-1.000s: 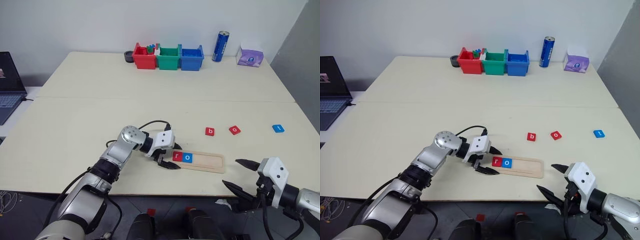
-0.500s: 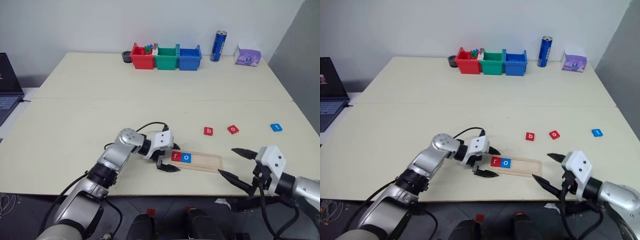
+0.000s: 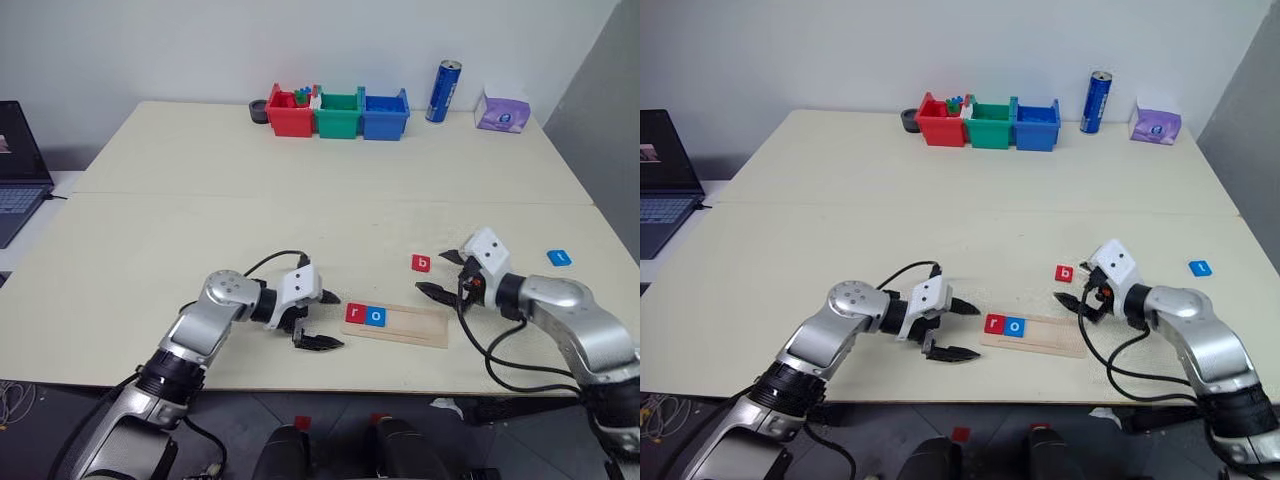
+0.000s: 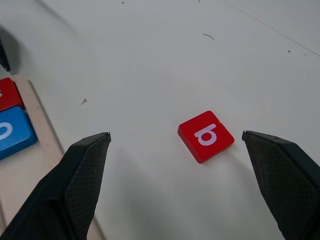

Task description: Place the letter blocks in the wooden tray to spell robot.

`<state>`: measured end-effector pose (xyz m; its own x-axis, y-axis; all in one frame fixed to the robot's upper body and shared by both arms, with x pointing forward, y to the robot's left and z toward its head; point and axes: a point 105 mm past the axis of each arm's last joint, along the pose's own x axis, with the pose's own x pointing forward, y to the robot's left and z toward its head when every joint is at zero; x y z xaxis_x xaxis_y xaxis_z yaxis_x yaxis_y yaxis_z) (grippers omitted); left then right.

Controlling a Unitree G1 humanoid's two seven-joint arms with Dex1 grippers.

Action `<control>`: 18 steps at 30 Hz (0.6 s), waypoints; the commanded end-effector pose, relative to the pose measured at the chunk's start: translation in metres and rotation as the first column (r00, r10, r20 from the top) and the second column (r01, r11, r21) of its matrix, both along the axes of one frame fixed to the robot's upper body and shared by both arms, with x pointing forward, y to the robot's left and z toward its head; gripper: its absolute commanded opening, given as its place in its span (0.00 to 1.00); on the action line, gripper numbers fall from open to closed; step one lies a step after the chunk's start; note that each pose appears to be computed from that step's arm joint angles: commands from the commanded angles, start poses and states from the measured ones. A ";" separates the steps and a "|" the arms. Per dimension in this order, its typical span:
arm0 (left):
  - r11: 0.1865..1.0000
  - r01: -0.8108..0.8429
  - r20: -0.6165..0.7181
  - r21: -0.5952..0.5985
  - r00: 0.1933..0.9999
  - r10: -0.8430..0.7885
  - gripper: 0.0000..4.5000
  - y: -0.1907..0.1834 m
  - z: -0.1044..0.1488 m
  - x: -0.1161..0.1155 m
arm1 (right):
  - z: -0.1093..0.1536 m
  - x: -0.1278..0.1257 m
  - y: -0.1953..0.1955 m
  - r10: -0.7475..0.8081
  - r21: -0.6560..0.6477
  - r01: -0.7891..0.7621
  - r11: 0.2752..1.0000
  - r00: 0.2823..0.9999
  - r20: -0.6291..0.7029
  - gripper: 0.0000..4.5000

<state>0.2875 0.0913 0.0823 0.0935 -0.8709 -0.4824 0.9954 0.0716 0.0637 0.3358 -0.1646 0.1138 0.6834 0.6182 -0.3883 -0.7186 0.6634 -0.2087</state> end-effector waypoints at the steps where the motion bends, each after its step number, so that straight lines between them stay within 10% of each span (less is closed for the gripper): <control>1: 0.999 -0.007 0.040 -0.040 0.999 0.009 0.99 0.001 0.015 -0.002 | 0.006 0.011 0.002 0.029 -0.008 -0.029 1.000 0.999 0.029 1.00; 13: 0.999 -0.009 0.037 -0.053 0.999 0.011 0.99 0.001 0.016 -0.015 | -0.008 0.040 0.006 0.099 -0.015 -0.101 0.995 0.992 -0.073 1.00; 18: 0.998 -0.027 0.035 -0.052 0.999 0.029 1.00 0.004 0.014 -0.018 | -0.015 0.043 0.006 0.119 -0.038 -0.123 0.992 0.988 -0.096 0.71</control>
